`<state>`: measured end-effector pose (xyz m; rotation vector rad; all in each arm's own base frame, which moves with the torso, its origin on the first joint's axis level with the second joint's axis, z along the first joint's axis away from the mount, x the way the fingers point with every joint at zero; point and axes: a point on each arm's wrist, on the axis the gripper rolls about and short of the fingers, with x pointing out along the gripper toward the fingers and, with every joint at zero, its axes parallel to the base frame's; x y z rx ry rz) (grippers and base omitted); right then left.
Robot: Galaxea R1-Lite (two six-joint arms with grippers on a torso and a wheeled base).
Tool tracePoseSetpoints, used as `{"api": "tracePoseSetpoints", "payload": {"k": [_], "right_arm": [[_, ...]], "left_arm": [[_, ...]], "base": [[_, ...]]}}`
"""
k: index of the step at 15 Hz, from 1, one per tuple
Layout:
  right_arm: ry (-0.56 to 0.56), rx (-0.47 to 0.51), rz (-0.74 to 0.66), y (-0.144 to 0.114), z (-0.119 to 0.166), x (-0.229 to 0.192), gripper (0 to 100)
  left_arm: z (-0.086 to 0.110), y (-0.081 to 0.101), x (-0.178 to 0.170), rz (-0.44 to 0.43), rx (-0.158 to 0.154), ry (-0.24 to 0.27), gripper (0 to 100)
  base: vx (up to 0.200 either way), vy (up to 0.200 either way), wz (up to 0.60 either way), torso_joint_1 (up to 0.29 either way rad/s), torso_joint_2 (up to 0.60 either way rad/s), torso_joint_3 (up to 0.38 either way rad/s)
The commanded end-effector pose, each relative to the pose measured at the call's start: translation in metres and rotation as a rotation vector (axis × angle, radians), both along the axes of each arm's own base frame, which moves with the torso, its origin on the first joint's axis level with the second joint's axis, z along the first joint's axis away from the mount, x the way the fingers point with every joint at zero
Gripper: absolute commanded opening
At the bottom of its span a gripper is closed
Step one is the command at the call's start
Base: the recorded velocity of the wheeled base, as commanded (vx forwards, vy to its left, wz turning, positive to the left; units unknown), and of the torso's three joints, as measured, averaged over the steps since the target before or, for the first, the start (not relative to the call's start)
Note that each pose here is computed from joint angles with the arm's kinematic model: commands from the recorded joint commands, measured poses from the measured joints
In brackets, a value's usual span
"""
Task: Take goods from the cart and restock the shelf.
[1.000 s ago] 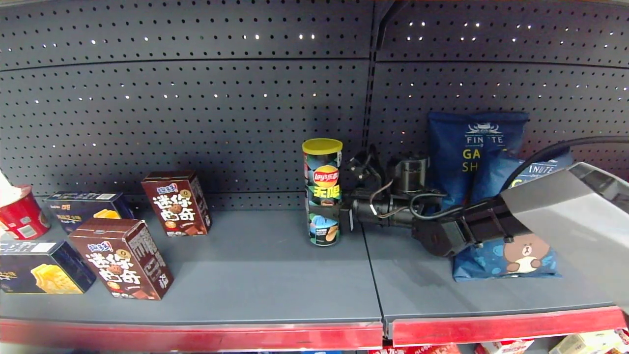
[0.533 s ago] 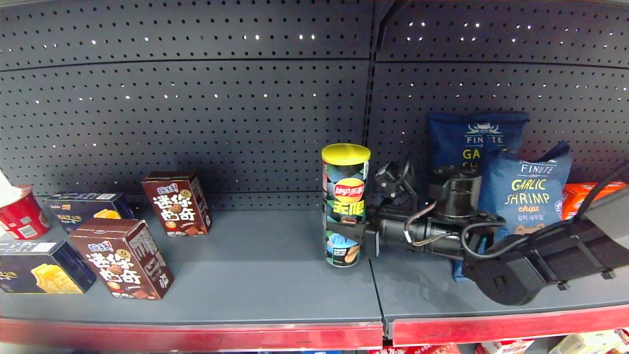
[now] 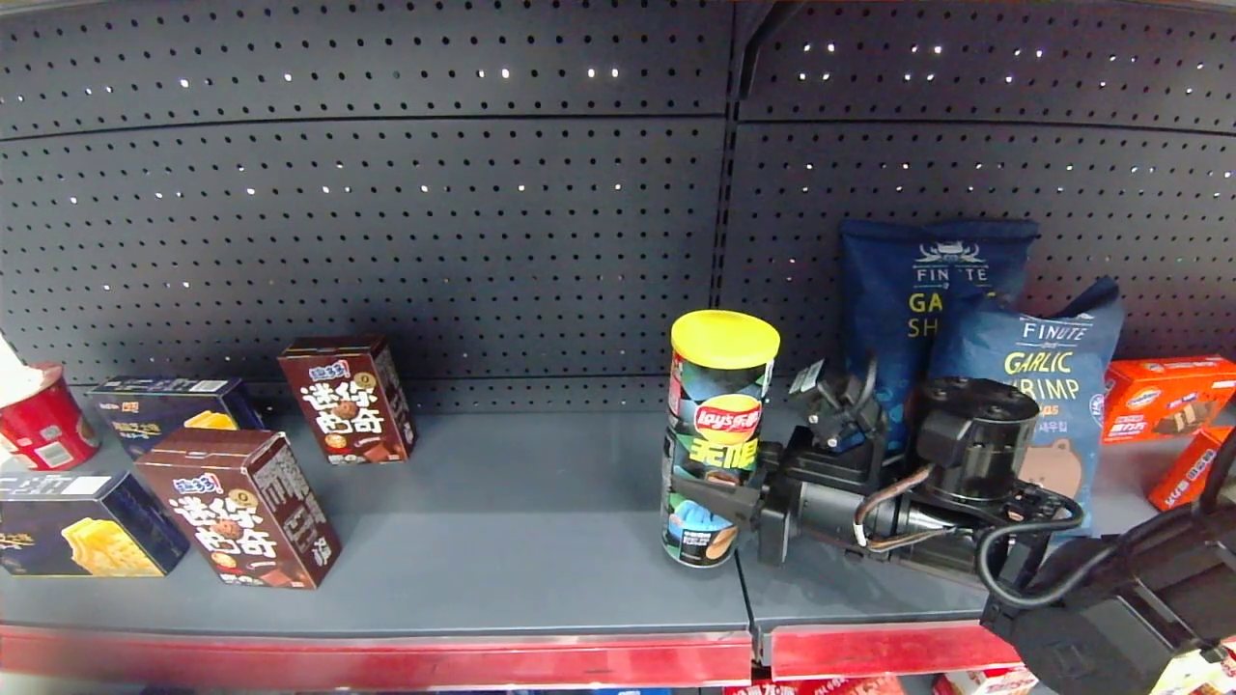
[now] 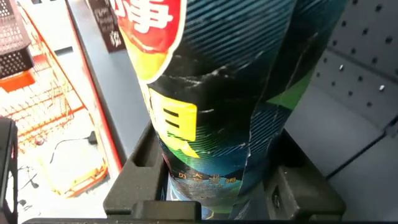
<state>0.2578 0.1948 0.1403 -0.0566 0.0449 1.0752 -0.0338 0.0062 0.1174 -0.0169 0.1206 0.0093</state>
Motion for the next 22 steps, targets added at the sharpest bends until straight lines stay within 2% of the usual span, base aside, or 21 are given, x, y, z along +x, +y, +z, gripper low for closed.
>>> {"api": "tracePoseSetpoints", "payload": {"k": [1, 9, 14, 15, 18, 22], "right_arm": [[0.020, -0.015, -0.005, -0.001, -0.007, 0.000, 0], [0.052, -0.039, -0.006, 0.004, -0.031, 0.010, 0], [0.050, -0.039, 0.003, 0.005, -0.030, 0.008, 0], [0.044, -0.038, 0.007, 0.006, -0.030, 0.008, 100], [0.052, -0.039, 0.002, 0.001, -0.031, 0.002, 100], [0.040, -0.032, -0.004, -0.023, -0.014, -0.029, 100]], "left_arm": [[0.000, 0.000, 0.000, 0.000, 0.000, 0.000, 0], [0.000, 0.000, 0.000, 0.002, -0.002, 0.000, 0], [-0.002, 0.000, 0.000, 0.002, -0.001, 0.007, 0], [-0.002, 0.000, 0.000, 0.002, -0.001, 0.007, 0], [-0.002, 0.000, 0.001, 0.004, -0.002, 0.009, 0], [-0.003, 0.000, 0.001, 0.007, -0.001, 0.010, 0]], "base": [[0.000, 0.000, 0.00, 0.000, 0.00, 0.000], [0.000, 0.000, 0.00, 0.000, 0.00, 0.000], [0.000, 0.000, 0.00, 0.000, 0.00, 0.000], [0.000, 0.000, 0.00, 0.000, 0.00, 0.000], [0.000, 0.000, 0.00, 0.000, 0.00, 0.000], [0.000, 0.000, 0.00, 0.000, 0.00, 0.000]]}}
